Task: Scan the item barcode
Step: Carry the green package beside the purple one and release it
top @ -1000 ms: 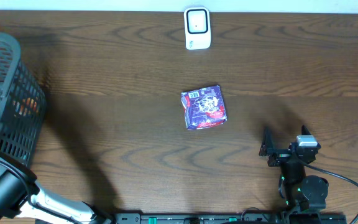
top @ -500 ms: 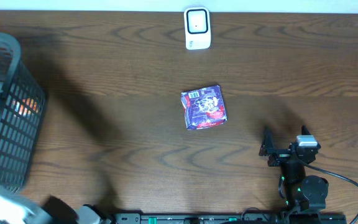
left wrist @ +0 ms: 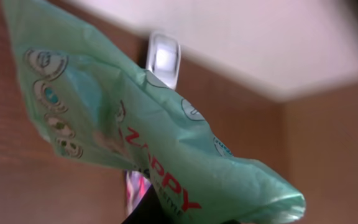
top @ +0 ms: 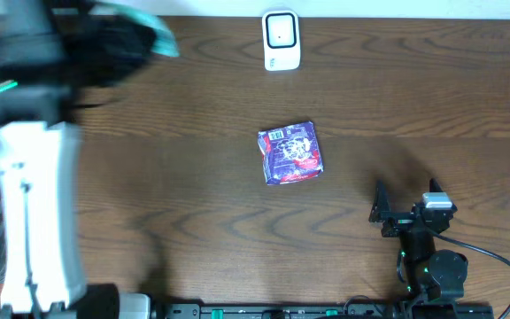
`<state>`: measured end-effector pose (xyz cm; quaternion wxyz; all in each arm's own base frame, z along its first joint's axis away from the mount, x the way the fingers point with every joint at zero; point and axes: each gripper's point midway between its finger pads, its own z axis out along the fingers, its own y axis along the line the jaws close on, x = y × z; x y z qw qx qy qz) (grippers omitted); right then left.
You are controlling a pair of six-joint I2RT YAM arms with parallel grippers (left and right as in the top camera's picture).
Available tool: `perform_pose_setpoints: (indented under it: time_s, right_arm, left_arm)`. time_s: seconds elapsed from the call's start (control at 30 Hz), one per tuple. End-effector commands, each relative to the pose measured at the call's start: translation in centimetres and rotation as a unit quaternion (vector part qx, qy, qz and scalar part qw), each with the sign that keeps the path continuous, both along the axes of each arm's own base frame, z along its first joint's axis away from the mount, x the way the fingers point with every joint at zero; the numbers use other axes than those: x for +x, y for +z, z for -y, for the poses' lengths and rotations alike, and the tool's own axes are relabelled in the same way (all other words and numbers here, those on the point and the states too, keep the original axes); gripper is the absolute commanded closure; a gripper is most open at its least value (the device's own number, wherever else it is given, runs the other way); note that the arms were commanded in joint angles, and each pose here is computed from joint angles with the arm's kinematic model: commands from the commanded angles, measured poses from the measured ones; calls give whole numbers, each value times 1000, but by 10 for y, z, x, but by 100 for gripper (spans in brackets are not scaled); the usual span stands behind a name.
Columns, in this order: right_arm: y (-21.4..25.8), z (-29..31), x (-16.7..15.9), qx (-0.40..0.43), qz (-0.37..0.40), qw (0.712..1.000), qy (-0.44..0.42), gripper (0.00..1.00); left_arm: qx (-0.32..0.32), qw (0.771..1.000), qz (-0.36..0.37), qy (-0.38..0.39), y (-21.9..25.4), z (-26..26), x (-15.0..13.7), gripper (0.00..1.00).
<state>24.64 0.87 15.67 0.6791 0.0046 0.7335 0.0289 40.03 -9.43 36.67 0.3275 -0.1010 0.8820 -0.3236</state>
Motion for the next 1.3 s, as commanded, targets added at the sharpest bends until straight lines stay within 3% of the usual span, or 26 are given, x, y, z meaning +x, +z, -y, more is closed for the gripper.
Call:
perform_pose_setpoints:
  time_s: [0.0, 0.13, 0.37, 0.67, 0.87, 1.1, 1.13, 1.2, 1.23, 1.27]
  right_arm:
    - [-1, -1, 0, 5, -1, 1000, 1, 1]
    - [-1, -1, 0, 5, -1, 1000, 1, 1]
    - [-1, -1, 0, 5, -1, 1000, 1, 1]
    - [-1, -1, 0, 5, -1, 1000, 1, 1]
    - [-1, -1, 0, 5, -1, 1000, 1, 1]
    - [-1, -1, 0, 5, -1, 1000, 1, 1]
    - [-1, -1, 0, 5, -1, 1000, 1, 1]
    - [-1, -1, 0, 5, -1, 1000, 1, 1]
    - [-1, -1, 0, 5, -1, 1000, 1, 1]
    - [-1, -1, 0, 5, -1, 1000, 1, 1]
  left_arm:
    - [127, 990, -11, -64, -47, 55, 4, 93]
    - [176, 975, -32, -132, -93, 117, 4, 93]
    - [230, 945, -1, -230, -146, 201, 4, 93]
    - [278, 915, -44, -290, -215, 235, -13, 92]
    - [283, 864, 5, -416, -231, 273, -39, 92]
    - [297, 852, 30, -429, -243, 283, -42, 88]
    - [298, 852, 29, -430, -244, 283, -42, 84]
    - [302, 852, 26, -427, -247, 281, -42, 59]
    - [307, 852, 25, -424, -248, 278, -40, 41]
    - [314, 851, 25, -419, -248, 276, -38, 33]
